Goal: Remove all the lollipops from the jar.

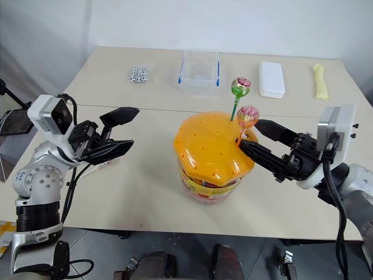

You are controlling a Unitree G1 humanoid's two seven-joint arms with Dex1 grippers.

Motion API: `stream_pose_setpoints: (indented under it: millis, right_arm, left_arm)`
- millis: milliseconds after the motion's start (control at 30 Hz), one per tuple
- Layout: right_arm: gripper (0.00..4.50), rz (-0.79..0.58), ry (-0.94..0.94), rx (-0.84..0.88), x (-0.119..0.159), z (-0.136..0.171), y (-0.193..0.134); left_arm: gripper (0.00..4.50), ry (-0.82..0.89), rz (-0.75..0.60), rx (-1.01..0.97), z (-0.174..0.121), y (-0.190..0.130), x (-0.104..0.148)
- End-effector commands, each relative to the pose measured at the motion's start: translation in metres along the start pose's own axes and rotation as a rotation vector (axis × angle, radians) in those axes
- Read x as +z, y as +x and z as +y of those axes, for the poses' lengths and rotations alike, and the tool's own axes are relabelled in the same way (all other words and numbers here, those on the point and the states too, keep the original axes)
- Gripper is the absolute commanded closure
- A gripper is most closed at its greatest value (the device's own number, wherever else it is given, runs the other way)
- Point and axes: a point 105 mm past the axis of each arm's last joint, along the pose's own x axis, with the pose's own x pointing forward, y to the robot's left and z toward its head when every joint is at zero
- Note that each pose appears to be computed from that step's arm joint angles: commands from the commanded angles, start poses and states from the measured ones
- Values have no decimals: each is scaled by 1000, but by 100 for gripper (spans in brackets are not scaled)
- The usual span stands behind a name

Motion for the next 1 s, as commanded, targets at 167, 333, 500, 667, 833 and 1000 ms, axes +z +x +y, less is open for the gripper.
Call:
stream_pose_setpoints:
  millis: [167, 333, 500, 667, 833, 1000]
  right_arm:
    - [118, -33, 31, 128, 22, 15, -21]
    - [118, -18, 51, 201, 22, 28, -14]
    - [118, -16, 57, 205, 16, 32, -4]
    - [118, -28, 54, 215, 13, 31, 3]
    - [177, -54, 49, 222, 16, 29, 12]
    - [339, -71, 42, 214, 18, 27, 15]
  left_arm:
    - [0, 36, 19, -32, 2, 2, 4]
    - [0, 32, 25, -50, 5, 5, 3]
    - [0, 37, 22, -64, 5, 7, 4]
    - [0, 44, 22, -79, 3, 9, 5]
    - [0, 55, 26, -78, 2, 9, 7]
    - [0, 62, 13, -83, 0, 12, 10]
